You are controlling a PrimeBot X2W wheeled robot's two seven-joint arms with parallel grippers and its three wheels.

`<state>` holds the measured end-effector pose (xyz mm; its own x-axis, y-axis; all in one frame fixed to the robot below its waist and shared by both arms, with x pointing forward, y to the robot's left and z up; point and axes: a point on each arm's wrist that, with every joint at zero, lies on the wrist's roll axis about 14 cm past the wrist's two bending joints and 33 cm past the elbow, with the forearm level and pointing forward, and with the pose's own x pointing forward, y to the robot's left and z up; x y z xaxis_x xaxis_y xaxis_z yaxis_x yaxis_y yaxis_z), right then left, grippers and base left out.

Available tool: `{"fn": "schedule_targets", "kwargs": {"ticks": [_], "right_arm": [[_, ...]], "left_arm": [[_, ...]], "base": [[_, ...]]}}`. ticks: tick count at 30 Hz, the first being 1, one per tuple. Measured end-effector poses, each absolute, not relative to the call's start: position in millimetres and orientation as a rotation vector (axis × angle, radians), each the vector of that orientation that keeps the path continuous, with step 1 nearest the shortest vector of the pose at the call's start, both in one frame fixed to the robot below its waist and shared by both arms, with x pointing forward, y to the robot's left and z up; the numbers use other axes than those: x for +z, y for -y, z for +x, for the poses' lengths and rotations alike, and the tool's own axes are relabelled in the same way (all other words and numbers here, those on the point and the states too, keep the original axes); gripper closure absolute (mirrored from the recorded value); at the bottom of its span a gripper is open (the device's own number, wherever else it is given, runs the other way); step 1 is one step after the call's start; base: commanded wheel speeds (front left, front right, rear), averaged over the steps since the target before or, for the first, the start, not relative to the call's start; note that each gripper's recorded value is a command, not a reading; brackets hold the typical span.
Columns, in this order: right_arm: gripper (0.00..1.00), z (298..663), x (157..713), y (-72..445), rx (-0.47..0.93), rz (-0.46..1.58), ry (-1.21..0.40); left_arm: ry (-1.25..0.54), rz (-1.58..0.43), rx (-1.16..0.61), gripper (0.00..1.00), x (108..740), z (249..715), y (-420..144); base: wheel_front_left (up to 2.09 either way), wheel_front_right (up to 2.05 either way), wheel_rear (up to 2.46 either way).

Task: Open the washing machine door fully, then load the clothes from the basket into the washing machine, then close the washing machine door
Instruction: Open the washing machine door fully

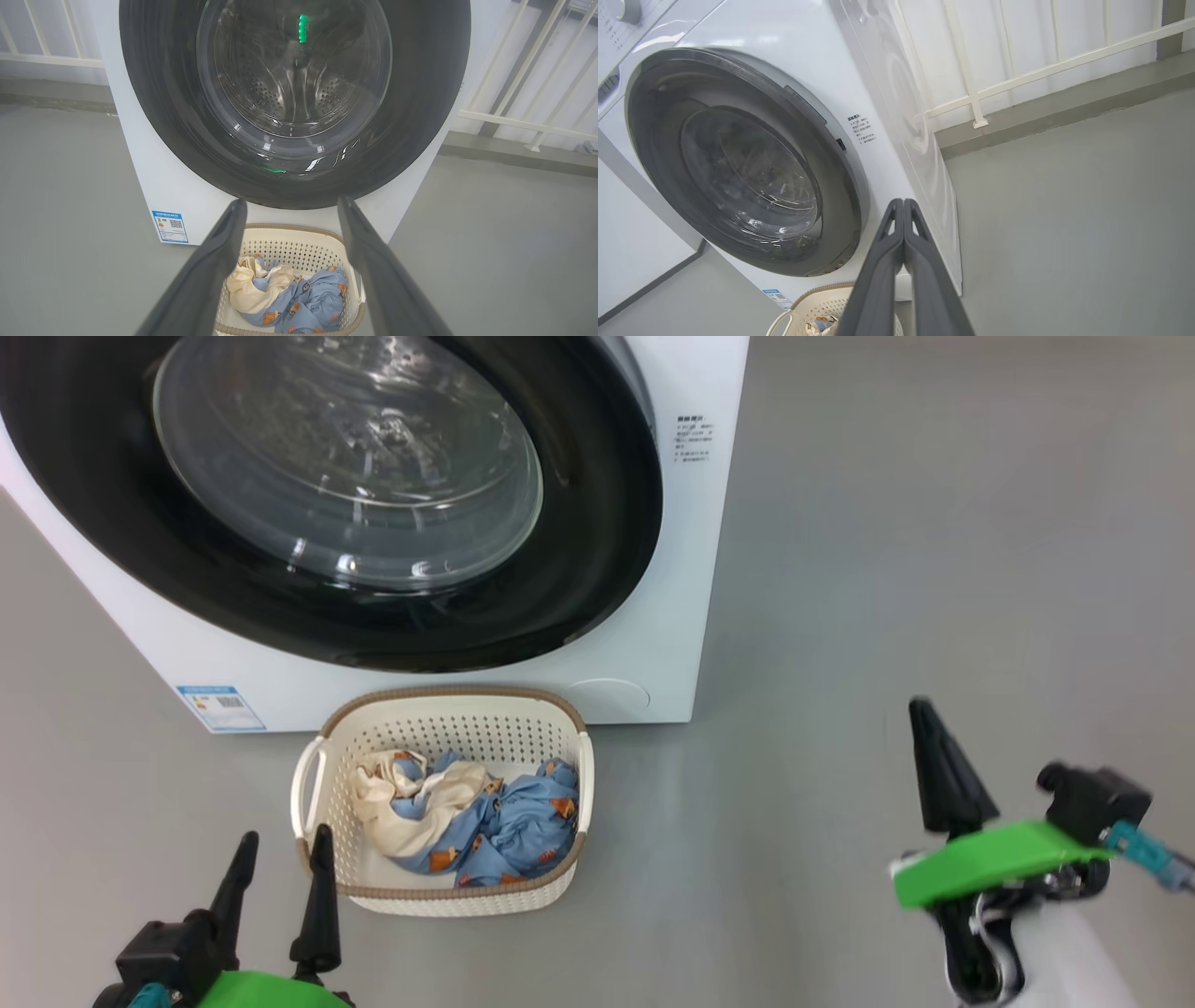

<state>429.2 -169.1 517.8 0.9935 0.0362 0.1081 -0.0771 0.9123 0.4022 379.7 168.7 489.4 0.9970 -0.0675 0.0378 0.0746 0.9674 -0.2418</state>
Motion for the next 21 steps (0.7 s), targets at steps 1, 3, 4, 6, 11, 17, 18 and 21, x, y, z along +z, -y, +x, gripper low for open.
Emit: {"fn": "schedule_targets", "kwargs": {"ticks": [1,3,4,6,11,17,18,21], "right_arm": [[1.0,433,521,169,0.059,0.441,0.109],[1.0,441,527,168,0.067,0.463,0.123],[1.0,446,530,167,0.071,0.476,0.129],[1.0,455,533,167,0.074,0.512,0.134],[1.0,478,540,168,0.08,0.584,0.146],[1.0,512,553,163,0.103,0.767,0.156],[1.0,517,555,162,0.112,0.791,0.157],[1.0,530,563,165,0.122,0.866,0.166]], "left_arm": [[0.025,-0.247,-0.071,0.0,488,380,-169],[0.018,-0.249,-0.07,0.0,485,381,-169],[0.014,-0.249,-0.07,0.0,484,381,-169],[0.01,-0.251,-0.068,0.0,483,384,-169],[0.011,-0.254,-0.067,0.0,482,393,-170],[0.001,-0.258,-0.064,0.0,478,403,-170],[0.001,-0.26,-0.063,0.0,477,404,-171],[-0.002,-0.261,-0.064,0.0,476,408,-170]], "base": [[0.0,0.0,0.0],[0.0,0.0,0.0],[0.0,0.0,0.0],[0.0,0.0,0.0],[0.0,0.0,0.0],[0.0,0.0,0.0],[0.0,0.0,0.0],[0.0,0.0,0.0]]}}
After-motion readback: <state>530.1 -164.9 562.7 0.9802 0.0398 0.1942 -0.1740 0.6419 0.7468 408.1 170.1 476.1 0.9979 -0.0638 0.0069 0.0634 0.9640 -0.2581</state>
